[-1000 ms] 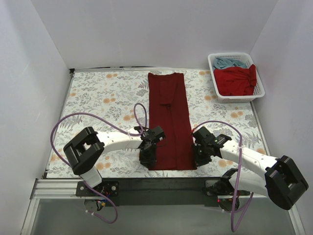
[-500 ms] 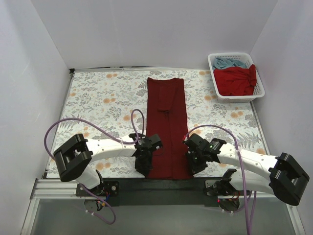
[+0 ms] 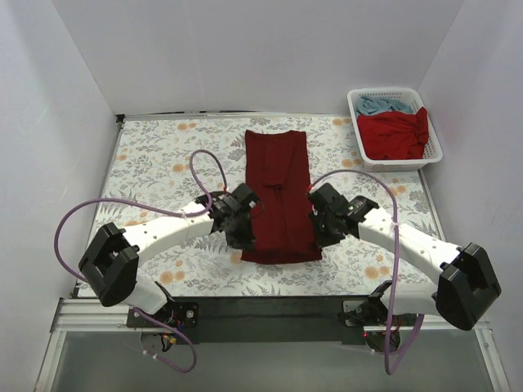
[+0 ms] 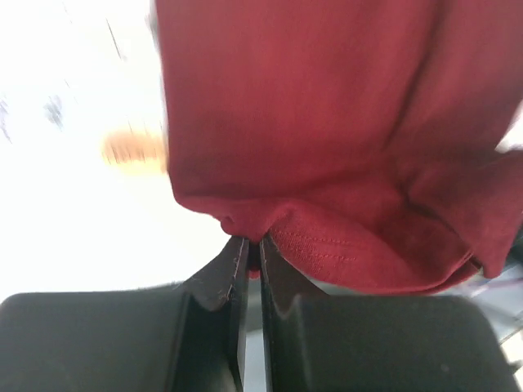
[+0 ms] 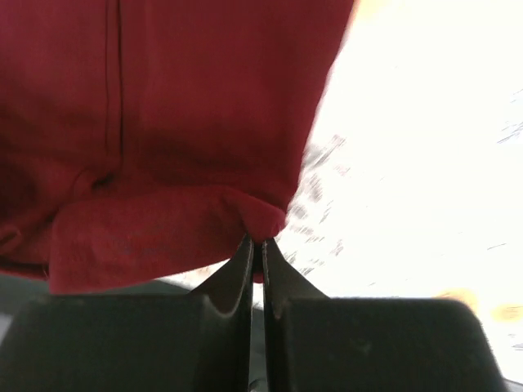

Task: Fold and stack the t-shirts
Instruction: Fold the tshirt

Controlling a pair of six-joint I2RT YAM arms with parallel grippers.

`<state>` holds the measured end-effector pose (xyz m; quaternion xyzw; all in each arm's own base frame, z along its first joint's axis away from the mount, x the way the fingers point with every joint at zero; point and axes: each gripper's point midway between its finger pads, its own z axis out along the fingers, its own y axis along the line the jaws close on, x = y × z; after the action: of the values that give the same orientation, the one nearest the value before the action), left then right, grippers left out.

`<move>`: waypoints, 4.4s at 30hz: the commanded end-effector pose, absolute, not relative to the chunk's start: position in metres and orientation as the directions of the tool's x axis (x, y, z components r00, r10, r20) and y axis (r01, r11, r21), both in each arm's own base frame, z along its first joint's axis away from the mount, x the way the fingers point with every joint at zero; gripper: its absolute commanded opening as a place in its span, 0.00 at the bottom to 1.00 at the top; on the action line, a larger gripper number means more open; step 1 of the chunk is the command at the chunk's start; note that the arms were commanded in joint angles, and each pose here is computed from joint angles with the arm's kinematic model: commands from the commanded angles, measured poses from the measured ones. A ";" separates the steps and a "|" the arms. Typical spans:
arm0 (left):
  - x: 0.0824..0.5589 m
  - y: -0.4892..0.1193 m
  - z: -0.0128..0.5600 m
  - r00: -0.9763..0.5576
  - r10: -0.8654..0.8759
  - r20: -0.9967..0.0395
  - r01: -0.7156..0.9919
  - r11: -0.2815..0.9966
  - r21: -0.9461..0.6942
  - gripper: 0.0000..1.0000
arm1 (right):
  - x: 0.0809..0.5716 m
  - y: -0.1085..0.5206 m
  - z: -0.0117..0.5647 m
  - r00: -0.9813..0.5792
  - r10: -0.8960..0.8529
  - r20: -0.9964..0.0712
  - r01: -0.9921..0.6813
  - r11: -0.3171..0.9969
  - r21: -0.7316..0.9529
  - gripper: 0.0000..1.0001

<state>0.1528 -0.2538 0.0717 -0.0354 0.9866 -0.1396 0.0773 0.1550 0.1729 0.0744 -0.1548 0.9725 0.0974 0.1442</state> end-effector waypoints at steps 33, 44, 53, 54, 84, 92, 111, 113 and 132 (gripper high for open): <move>0.424 -0.239 0.093 -0.828 -0.247 -0.503 -0.029 0.916 -0.400 0.00 | 0.398 0.173 0.107 -0.837 -0.228 -0.497 -0.301 0.951 0.072 0.01; 0.431 -0.236 0.065 -0.843 -0.217 -0.493 -0.021 0.928 -0.373 0.24 | 0.407 0.174 0.074 -0.867 -0.211 -0.452 -0.282 0.955 0.095 0.16; 0.414 -0.231 0.112 -0.796 -0.242 -0.555 -0.001 0.917 -0.398 0.48 | 0.399 0.175 0.107 -0.828 -0.179 -0.531 -0.275 0.956 0.107 0.25; 0.408 -0.234 0.113 -0.797 -0.239 -0.554 0.003 0.917 -0.400 0.48 | 0.393 0.175 0.109 -0.822 -0.173 -0.543 -0.272 0.956 0.107 0.25; 0.259 -0.255 0.020 -0.941 -0.159 -0.299 -0.040 0.929 -0.368 0.31 | 0.436 0.279 0.056 -0.764 -0.197 -0.614 -0.423 0.872 0.247 0.27; 0.244 -0.246 0.032 -0.933 -0.197 -0.302 -0.066 0.916 -0.395 0.31 | 0.465 0.282 0.074 -0.744 -0.151 -0.650 -0.427 0.857 0.289 0.29; 0.253 -0.260 0.074 -0.843 -0.427 -0.327 -0.097 0.718 -0.689 0.29 | 0.277 0.239 0.107 -0.795 0.119 -0.595 -0.479 0.476 0.737 0.42; 0.244 -0.249 0.049 -0.851 -0.452 -0.270 -0.177 0.729 -0.661 0.26 | 0.269 0.231 0.085 -0.838 0.160 -0.522 -0.406 0.457 0.792 0.42; 0.240 -0.213 0.069 -0.763 -0.617 -0.192 -0.289 0.592 -0.753 0.23 | 0.234 0.219 0.099 -0.865 0.253 -0.433 -0.340 0.340 0.877 0.42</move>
<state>0.2283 -0.2093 0.0434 -0.2789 0.8736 -0.3489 0.1931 0.2294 0.2062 0.0691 0.0143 0.8015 0.5526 0.2279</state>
